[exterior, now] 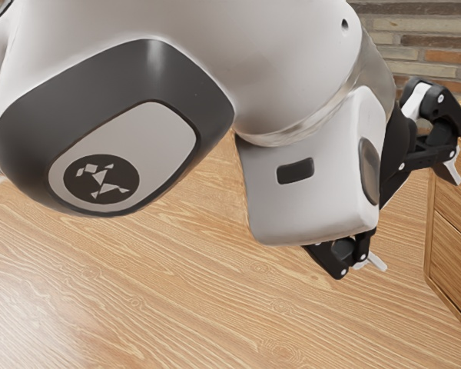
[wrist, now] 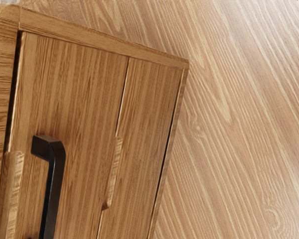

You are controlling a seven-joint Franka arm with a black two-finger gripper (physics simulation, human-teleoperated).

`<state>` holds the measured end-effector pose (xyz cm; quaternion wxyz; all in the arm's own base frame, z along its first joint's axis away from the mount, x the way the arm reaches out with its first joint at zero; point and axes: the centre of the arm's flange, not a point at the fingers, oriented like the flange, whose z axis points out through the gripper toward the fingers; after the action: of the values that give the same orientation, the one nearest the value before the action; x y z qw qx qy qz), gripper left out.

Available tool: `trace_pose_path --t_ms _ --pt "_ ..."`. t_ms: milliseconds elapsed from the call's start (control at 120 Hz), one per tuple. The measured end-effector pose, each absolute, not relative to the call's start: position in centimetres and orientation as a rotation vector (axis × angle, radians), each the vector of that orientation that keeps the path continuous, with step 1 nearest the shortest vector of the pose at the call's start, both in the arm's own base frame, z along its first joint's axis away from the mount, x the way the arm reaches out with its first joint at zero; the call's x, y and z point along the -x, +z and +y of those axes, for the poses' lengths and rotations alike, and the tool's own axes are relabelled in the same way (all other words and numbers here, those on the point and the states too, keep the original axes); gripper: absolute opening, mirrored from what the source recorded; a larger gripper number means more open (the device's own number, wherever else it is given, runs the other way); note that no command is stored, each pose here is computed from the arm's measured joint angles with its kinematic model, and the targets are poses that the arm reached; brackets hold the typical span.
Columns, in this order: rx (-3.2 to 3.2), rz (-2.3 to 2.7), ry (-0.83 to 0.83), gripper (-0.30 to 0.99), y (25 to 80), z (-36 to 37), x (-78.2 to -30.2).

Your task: Pull the drawer handle with one arm to open the drawer

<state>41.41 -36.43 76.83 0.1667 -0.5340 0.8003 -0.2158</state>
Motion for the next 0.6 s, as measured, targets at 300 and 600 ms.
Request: trace_pose_path --t_ms 300,600 --pt "1.363 2.326 -0.661 0.69 76.0 -40.4 -42.2" --pt "1.283 2.351 -0.64 0.69 73.5 -42.6 -43.5"
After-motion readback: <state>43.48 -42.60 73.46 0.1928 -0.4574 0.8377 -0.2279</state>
